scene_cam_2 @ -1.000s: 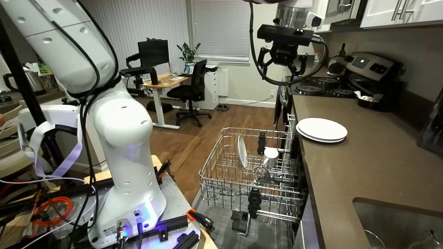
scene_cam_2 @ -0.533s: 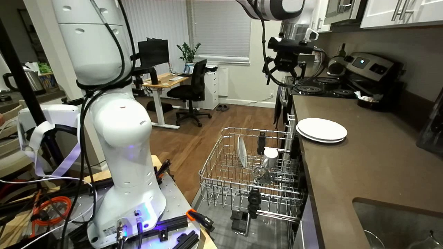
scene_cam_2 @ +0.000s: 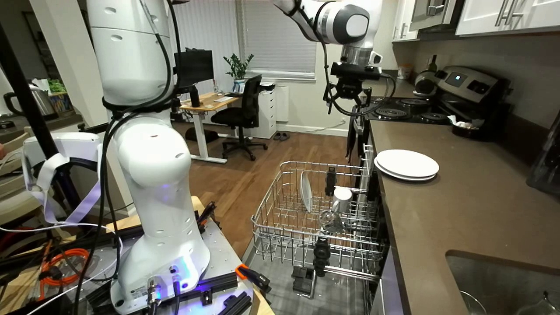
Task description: Move the white plate from the plate dryer and put it on top of the two plates on the counter
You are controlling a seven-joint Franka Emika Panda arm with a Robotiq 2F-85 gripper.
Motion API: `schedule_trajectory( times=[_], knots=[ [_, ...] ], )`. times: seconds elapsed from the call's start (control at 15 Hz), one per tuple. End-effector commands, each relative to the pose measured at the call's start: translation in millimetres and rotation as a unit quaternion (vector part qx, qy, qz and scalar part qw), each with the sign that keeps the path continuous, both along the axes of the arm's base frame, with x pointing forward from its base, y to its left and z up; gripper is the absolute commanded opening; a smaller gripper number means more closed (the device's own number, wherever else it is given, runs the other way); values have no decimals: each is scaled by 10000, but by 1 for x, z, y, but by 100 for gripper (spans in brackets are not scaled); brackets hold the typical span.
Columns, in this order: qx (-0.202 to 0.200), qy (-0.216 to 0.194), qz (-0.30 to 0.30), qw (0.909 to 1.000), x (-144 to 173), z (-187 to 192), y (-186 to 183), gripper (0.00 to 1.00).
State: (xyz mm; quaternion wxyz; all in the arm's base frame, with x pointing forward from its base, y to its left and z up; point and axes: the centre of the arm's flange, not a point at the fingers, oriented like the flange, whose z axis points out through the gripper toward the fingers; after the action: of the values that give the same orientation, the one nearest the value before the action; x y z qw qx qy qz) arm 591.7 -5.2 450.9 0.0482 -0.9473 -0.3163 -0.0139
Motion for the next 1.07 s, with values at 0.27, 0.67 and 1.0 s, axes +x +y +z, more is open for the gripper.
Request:
schedule_trajectory(
  times=[0.27,0.67,1.0],
  knots=[
    [-229,301,449,9983,40,-68,39,100],
    [-144,115,371,9991,35,-78,40,100],
    [63,-239,324,9992,55,-104,53,100]
  ],
)
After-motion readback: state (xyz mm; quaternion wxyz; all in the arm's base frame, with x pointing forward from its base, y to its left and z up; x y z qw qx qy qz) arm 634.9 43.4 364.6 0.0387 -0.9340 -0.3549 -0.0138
